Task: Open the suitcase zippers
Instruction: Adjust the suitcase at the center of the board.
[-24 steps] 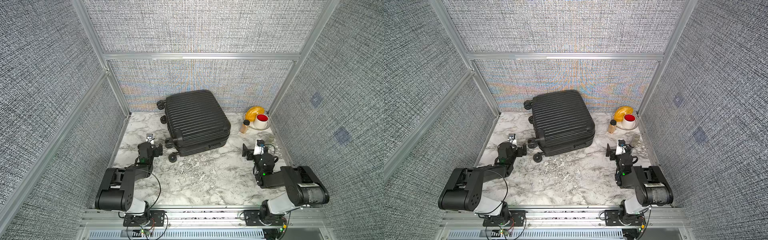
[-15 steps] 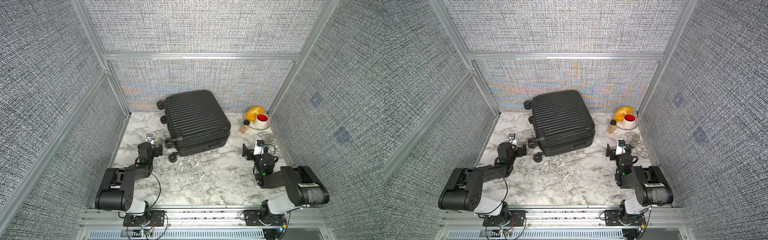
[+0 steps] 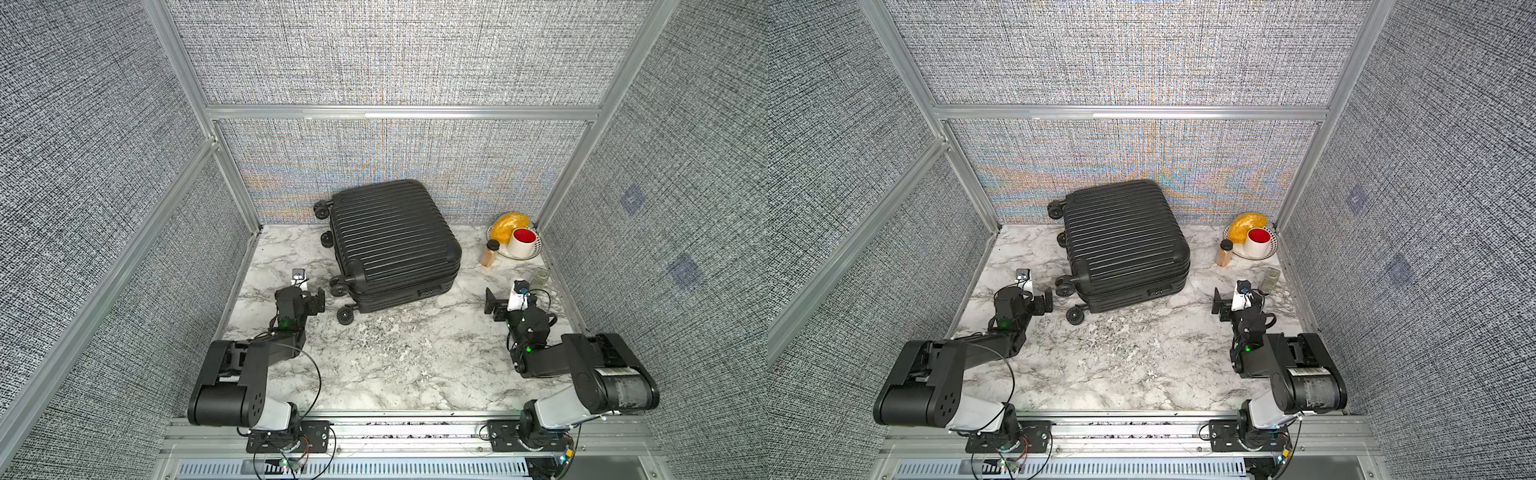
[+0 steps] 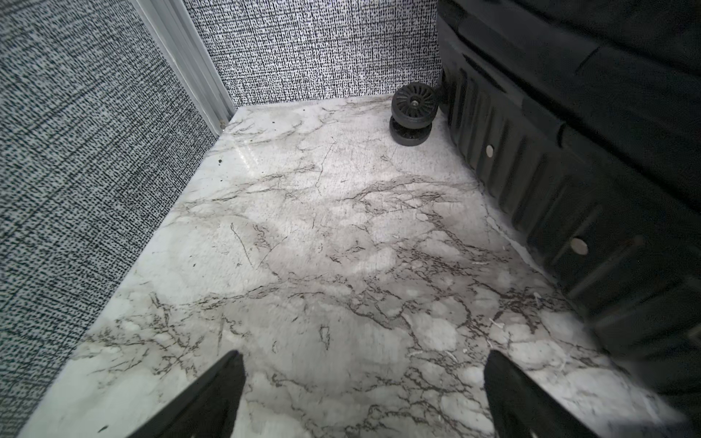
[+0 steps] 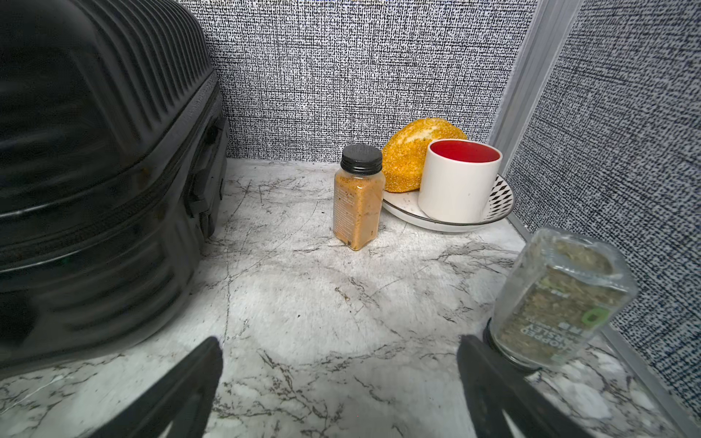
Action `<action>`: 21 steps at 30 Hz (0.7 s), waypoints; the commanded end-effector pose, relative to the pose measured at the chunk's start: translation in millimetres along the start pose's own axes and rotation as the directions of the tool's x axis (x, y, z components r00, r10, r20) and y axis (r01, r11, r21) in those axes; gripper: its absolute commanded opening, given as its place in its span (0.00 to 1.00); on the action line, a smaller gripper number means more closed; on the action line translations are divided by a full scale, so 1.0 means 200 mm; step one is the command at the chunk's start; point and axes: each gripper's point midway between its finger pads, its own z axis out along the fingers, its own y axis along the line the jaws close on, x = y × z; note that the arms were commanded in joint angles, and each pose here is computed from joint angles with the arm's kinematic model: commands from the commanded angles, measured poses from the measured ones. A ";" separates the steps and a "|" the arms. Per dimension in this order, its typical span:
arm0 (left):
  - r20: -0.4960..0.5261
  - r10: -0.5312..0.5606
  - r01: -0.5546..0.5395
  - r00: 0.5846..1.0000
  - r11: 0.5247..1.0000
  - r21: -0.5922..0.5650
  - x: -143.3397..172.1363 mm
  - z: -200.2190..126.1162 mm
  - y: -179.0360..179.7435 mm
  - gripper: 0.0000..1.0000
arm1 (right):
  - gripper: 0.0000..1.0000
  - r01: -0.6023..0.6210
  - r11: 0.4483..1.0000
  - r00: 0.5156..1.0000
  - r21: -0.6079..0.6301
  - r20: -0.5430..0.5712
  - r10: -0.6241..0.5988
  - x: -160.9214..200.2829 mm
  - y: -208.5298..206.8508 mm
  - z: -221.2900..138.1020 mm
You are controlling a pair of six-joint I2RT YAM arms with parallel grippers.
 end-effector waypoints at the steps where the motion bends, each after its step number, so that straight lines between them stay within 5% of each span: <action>1: 0.050 -0.024 0.025 0.998 0.999 -0.025 -0.15 -0.11 0.04 0.99 | 0.98 0.001 1.000 0.999 -0.005 0.049 0.000 -0.13 0.00 -0.03; 8: 0.103 -0.225 0.238 0.969 0.961 -0.141 -0.33 -0.41 0.20 0.99 | 0.98 -0.127 0.991 0.990 -0.046 0.050 0.129 -0.37 0.03 -0.09; 12: 0.131 -0.458 0.473 0.879 0.805 -0.358 -0.27 -0.57 0.40 1.00 | 0.98 -0.211 0.967 0.975 -0.142 0.044 0.219 -0.49 0.10 -0.11; 14: 0.120 -0.519 0.516 0.846 0.741 -0.431 -0.25 -0.65 0.45 1.00 | 0.98 -0.354 0.932 0.935 -0.083 -0.008 0.354 -0.50 0.06 -0.10; 17: 0.076 -0.544 0.521 0.836 0.740 -0.426 -0.28 -0.70 0.44 1.00 | 0.98 -0.494 0.869 0.866 0.006 -0.089 0.493 -0.50 0.02 -0.09; 21: -0.025 -0.494 0.480 0.869 0.855 -0.194 -0.43 -0.64 0.24 1.00 | 0.98 -0.555 0.831 0.824 -0.022 -0.150 0.546 -0.54 0.07 -0.10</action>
